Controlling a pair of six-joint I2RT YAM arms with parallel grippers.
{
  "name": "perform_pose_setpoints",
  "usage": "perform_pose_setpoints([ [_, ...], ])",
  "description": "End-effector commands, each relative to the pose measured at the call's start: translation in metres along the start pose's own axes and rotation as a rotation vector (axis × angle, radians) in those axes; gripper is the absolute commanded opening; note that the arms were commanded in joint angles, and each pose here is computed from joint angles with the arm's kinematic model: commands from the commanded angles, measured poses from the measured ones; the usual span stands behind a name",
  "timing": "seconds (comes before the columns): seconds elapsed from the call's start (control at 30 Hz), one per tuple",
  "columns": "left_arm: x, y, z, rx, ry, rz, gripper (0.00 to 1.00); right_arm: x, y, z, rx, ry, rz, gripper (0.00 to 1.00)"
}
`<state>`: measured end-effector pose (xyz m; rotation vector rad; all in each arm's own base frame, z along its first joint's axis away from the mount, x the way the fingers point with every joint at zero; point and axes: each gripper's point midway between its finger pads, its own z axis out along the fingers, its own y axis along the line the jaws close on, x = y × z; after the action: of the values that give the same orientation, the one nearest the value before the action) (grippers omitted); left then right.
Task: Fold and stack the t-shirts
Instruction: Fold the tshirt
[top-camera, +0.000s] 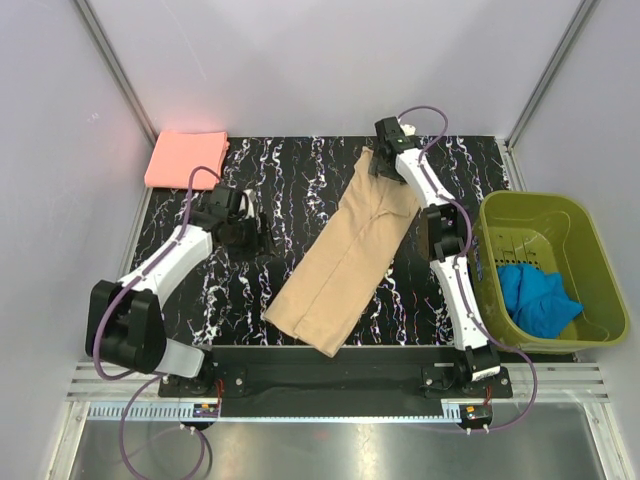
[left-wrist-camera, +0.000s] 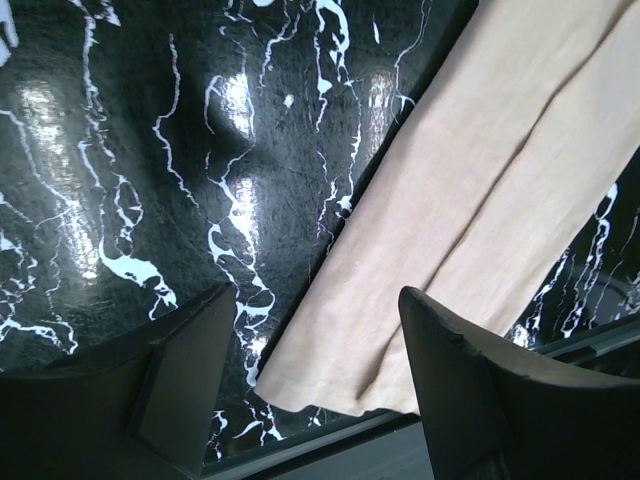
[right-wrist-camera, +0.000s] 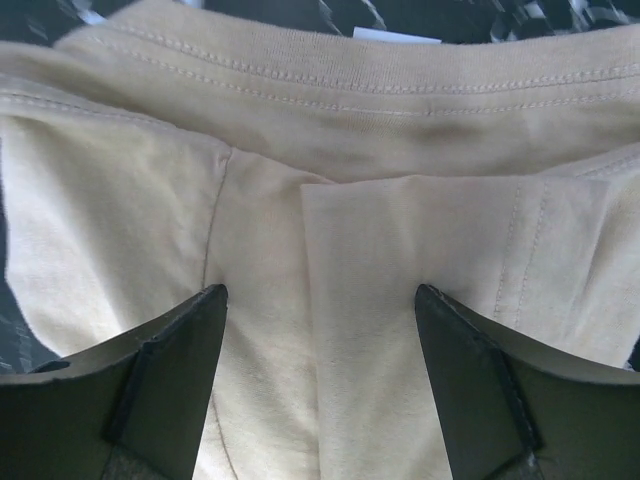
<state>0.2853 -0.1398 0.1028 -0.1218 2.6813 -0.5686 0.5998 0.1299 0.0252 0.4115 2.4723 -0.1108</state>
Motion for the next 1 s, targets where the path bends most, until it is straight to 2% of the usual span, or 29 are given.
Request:
perform_pose_setpoints([
  [0.0,0.002,-0.015,0.007,0.006,0.003,0.082,0.72,-0.045,0.039,-0.004,-0.121,-0.186,0.028,0.84],
  [0.17,0.01,-0.044,0.018,0.002,0.036,0.191,0.77,-0.091,0.065,-0.059,-0.275,-0.274,0.1,0.84],
  [0.2,0.015,-0.05,0.023,0.001,0.053,0.213,0.79,-0.107,0.064,-0.086,-0.298,-0.304,0.113,0.84],
  [0.27,0.02,-0.052,0.036,-0.024,0.075,0.241,0.79,-0.105,0.056,-0.108,-0.287,-0.277,0.119,0.84],
  [0.3,0.026,-0.058,0.041,-0.019,0.09,0.266,0.8,-0.117,0.05,-0.14,-0.3,-0.301,0.123,0.85],
  [0.37,0.03,-0.064,0.051,-0.015,0.11,0.289,0.8,-0.098,0.032,-0.148,-0.248,-0.233,0.093,0.88],
  [0.4,0.036,-0.072,0.054,-0.008,0.118,0.314,0.8,-0.103,0.025,-0.174,-0.255,-0.243,0.087,0.89],
  [0.47,0.039,-0.079,0.061,-0.02,0.125,0.339,0.8,-0.077,0.004,-0.178,-0.198,-0.155,0.055,0.89],
  [0.5,0.048,-0.086,0.064,-0.02,0.139,0.369,0.8,-0.077,-0.004,-0.201,-0.207,-0.159,0.057,0.89],
  [0.53,0.048,-0.091,0.066,-0.027,0.14,0.38,0.8,-0.067,-0.007,-0.207,-0.214,-0.129,0.055,0.9],
  [0.57,0.057,-0.088,0.076,-0.067,0.16,0.4,0.8,-0.037,-0.016,-0.198,-0.185,-0.046,0.036,0.9],
  [0.6,0.06,-0.087,0.08,-0.09,0.169,0.397,0.8,-0.035,-0.023,-0.221,-0.208,-0.052,0.058,0.89],
  [0.63,0.06,-0.084,0.084,-0.124,0.174,0.401,0.79,-0.027,-0.024,-0.225,-0.228,-0.038,0.073,0.9],
  [0.67,0.072,-0.078,0.096,-0.161,0.216,0.41,0.79,0.01,-0.035,-0.21,-0.193,0.043,0.063,0.9],
  [0.7,0.072,-0.073,0.101,-0.202,0.215,0.412,0.79,0.012,-0.042,-0.225,-0.21,0.022,0.086,0.9],
  [0.77,0.084,-0.062,0.108,-0.256,0.265,0.42,0.78,0.042,-0.055,-0.209,-0.175,0.05,0.092,0.9],
  [0.83,0.101,-0.053,0.114,-0.274,0.321,0.403,0.77,0.049,-0.06,-0.203,-0.159,0.052,0.093,0.9],
  [0.97,0.139,-0.062,0.115,-0.182,0.424,0.348,0.77,0.047,-0.047,-0.176,-0.155,0.063,0.087,0.9],
])
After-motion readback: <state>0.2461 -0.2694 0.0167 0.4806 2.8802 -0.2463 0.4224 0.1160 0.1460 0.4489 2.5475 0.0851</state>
